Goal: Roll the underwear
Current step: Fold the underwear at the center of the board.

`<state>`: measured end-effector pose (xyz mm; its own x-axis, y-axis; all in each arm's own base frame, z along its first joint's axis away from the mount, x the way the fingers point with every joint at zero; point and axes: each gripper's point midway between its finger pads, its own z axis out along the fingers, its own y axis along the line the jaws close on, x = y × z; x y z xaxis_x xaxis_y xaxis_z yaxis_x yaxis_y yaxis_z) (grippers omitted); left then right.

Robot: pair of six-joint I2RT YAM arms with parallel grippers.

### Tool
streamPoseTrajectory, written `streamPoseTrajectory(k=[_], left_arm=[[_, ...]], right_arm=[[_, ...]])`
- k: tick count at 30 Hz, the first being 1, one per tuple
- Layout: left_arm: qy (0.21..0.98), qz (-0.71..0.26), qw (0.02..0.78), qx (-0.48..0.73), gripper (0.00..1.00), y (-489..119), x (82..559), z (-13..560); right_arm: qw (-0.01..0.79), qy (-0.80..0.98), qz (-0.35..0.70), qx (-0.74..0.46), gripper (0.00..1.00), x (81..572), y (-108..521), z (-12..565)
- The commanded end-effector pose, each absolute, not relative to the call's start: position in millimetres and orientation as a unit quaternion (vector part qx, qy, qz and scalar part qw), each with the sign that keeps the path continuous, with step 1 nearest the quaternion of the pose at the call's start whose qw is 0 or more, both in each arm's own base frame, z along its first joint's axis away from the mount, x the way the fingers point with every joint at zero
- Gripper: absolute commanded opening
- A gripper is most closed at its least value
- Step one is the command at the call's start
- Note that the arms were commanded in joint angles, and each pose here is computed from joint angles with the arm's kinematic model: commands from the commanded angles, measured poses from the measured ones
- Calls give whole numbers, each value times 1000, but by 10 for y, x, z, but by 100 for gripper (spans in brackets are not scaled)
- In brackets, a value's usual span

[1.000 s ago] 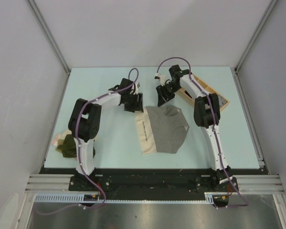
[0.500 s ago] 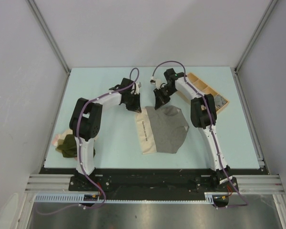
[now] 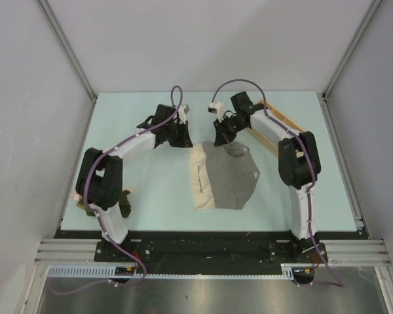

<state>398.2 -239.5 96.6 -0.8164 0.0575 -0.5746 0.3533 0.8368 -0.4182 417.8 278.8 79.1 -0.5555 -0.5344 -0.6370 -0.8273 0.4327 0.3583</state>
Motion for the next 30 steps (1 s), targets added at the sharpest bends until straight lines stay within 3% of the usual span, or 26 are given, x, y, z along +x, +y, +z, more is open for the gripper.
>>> streamPoseTrajectory(k=[1,3,5,8,11,14,17,23,27,30], left_arm=[[890,-288,330,122,11,-2390,3904,1312],[890,-275,344,117,22,-2309,3846,1351],[891,-266,350,112,28,-2250,3815,1334],[893,-258,352,111,33,-2206,3786,1335],[895,-262,343,115,38,-2221,3760,1283],[905,-263,313,118,42,-2266,3783,1140],[916,-259,282,117,48,-2316,3841,963],[923,-256,255,132,49,-2433,3832,829],[914,-254,281,146,49,-2413,3638,930],[903,-258,310,149,49,-2315,3407,1044]], right_arm=[[363,739,261,-505,14,4301,2954,1325],[360,744,239,-509,22,4294,2914,1220],[371,763,203,-489,37,4465,2854,1150],[384,817,94,-421,38,4933,2507,1102],[388,816,134,-407,37,4986,2436,1252],[351,806,202,-432,36,4772,2518,1296],[258,816,260,-447,39,4473,2513,1076],[186,790,317,-491,40,3697,2184,939],[189,717,330,-584,46,3072,2064,1003],[164,666,342,-642,62,2654,2051,877]])
